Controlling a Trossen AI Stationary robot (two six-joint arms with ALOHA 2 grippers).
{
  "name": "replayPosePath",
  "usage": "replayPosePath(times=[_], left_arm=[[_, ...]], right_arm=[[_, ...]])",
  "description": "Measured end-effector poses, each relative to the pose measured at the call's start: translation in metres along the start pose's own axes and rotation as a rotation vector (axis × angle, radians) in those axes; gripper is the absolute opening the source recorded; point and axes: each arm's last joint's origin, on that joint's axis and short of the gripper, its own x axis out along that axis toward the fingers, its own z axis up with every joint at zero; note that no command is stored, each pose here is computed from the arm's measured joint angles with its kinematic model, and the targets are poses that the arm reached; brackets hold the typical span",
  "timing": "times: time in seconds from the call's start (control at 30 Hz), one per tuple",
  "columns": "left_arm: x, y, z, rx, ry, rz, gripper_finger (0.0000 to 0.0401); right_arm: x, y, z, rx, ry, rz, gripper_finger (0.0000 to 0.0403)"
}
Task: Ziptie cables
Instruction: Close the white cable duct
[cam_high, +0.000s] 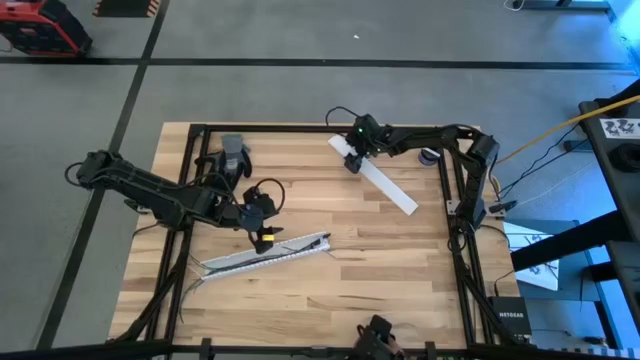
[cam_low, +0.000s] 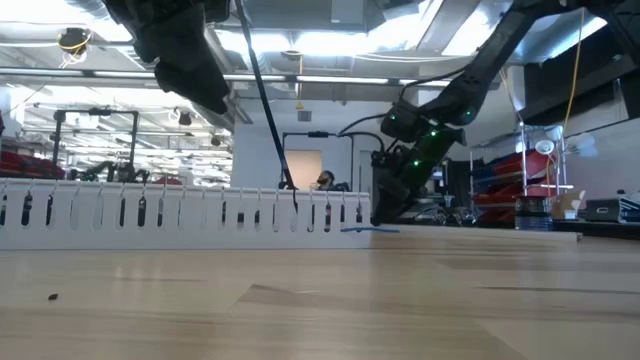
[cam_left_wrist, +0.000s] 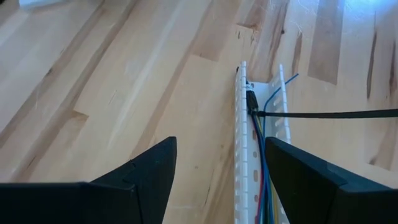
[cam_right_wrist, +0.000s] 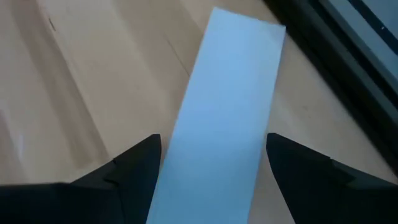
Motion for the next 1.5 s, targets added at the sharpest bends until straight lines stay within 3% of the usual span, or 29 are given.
replayPosePath(times=[0.4, 0.57, 0.77, 0.9, 1.0, 1.13, 1.3, 1.5], left_arm=[[0.000, 0.000, 0.000, -0.003, -0.001, 0.004, 0.0237], [0.000, 0.000, 0.000, -0.003, -0.002, 0.004, 0.0237], [0.000, -0.001, 0.000, -0.004, -0.001, 0.003, 0.0237], [-0.001, -0.001, 0.001, 0.005, -0.007, 0.000, 0.0237], [-0.004, -0.004, 0.010, 0.008, -0.054, -0.023, 0.0237], [-0.006, -0.006, 0.017, 0.019, -0.100, -0.043, 0.0237], [0.003, -0.010, 0.021, 0.026, -0.143, -0.020, 0.0237], [0.027, -0.010, 0.023, 0.024, -0.156, 0.051, 0.0237]], right_arm=[[0.008, 0.003, 0.010, -0.093, 0.137, -0.030, 0.0273], [0.006, 0.013, 0.007, -0.142, 0.200, -0.009, 0.0193], [0.004, 0.032, 0.001, -0.159, 0.268, 0.105, 0.0091], [0.003, 0.051, 0.000, -0.178, 0.271, 0.235, 0.0055], [0.004, 0.064, 0.000, -0.186, 0.262, 0.266, 0.0046], [0.000, 0.072, 0.002, -0.202, 0.254, 0.256, 0.0069], [-0.019, 0.084, 0.004, -0.285, 0.258, 0.257, 0.0149], [-0.045, 0.090, 0.016, -0.386, 0.210, 0.009, 0.0258]])
